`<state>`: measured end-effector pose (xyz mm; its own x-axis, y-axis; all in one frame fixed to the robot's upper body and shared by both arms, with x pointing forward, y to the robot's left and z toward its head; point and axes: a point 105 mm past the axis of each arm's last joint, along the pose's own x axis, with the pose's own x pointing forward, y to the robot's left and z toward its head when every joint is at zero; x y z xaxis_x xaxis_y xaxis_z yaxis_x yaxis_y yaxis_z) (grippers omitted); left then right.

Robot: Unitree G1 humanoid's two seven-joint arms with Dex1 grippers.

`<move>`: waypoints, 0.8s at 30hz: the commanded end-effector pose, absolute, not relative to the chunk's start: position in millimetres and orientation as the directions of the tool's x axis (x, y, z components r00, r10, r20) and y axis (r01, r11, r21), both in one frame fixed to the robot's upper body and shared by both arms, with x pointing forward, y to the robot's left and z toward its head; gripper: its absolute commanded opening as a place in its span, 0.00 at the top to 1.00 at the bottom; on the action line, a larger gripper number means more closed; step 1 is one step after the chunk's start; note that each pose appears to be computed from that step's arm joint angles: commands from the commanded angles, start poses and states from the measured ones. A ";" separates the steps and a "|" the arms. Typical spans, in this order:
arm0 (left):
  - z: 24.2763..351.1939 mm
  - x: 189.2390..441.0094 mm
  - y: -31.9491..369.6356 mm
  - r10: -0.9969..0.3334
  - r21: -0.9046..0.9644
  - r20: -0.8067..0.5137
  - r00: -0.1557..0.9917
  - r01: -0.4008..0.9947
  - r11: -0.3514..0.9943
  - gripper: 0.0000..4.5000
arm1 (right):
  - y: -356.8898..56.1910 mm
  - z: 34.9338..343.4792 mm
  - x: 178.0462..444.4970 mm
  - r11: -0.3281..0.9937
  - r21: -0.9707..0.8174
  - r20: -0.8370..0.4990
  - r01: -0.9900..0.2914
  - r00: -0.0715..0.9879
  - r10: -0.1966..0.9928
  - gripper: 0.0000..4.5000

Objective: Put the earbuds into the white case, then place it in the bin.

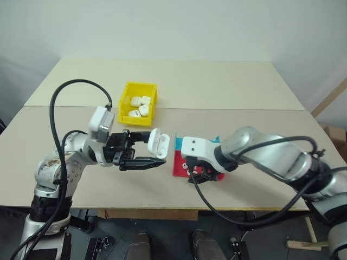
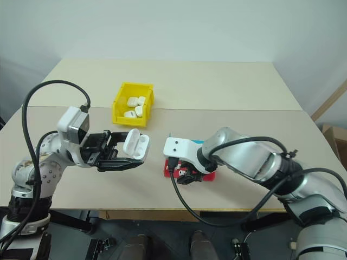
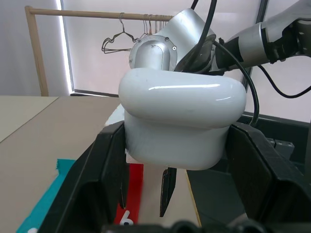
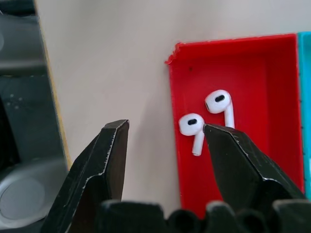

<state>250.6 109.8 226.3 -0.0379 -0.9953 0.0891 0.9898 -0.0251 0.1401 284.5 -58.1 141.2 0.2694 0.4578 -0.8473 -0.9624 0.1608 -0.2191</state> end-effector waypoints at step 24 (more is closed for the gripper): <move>228.8 241.3 109.9 -0.996 0.159 0.089 -0.016 0.987 -0.002 0.37 | -49.4 126.9 302.0 0.091 -0.230 -0.869 -0.969 0.246 0.430 0.43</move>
